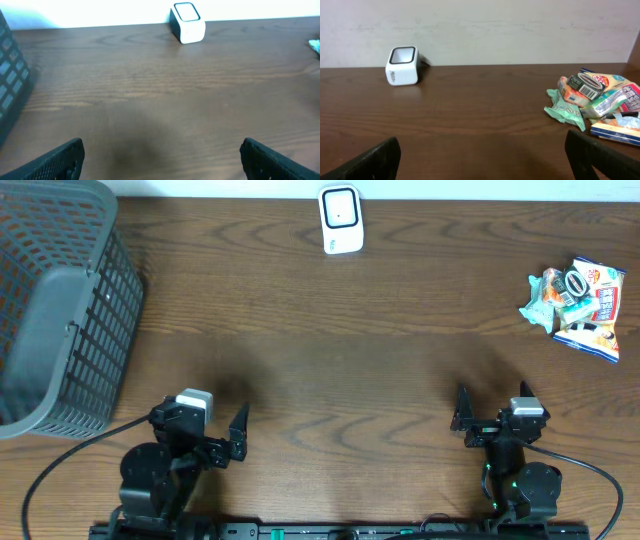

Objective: Scan the item barcode

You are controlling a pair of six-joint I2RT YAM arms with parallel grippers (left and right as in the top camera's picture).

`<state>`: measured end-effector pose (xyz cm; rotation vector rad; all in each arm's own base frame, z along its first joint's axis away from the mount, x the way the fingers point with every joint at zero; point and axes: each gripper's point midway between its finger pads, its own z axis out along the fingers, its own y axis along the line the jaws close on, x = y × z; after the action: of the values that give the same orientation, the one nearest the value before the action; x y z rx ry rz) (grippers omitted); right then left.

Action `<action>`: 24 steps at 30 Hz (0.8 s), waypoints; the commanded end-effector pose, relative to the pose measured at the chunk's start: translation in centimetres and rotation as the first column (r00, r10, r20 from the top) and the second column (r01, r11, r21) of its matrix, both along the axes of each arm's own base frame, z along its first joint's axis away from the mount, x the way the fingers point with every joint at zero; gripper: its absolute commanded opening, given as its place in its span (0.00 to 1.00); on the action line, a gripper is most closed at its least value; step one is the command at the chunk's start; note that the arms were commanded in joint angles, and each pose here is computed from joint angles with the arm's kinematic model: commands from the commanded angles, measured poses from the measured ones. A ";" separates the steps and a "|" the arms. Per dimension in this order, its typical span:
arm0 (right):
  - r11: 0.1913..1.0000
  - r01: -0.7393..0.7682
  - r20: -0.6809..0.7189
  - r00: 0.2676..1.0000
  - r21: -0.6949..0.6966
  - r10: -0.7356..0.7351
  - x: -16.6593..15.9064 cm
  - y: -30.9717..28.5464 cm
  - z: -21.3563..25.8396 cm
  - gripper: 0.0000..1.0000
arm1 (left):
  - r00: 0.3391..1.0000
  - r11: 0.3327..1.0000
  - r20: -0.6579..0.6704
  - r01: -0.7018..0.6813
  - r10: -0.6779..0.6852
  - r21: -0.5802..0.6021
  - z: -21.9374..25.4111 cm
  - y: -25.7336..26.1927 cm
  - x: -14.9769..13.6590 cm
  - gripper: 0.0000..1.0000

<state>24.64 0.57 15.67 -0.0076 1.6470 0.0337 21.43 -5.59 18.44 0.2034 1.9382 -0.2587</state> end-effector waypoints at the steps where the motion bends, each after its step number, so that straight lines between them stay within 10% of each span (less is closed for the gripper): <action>1: 1.000 -0.004 0.000 1.000 -0.011 0.004 0.0 0.1 -0.1 0.99 | 1.000 1.000 0.030 0.000 0.000 0.010 -1.0 0.0 0.3 0.97; 24: 1.000 -0.004 0.000 1.000 -0.011 0.004 0.0 0.1 -0.1 0.99 | 0.939 0.986 0.322 -0.081 0.124 -0.144 -1.3 1.6 2.9 0.98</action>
<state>24.64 0.57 15.67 -0.0074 1.6470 0.0334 24.24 -4.31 17.11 0.0759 1.5986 -0.2698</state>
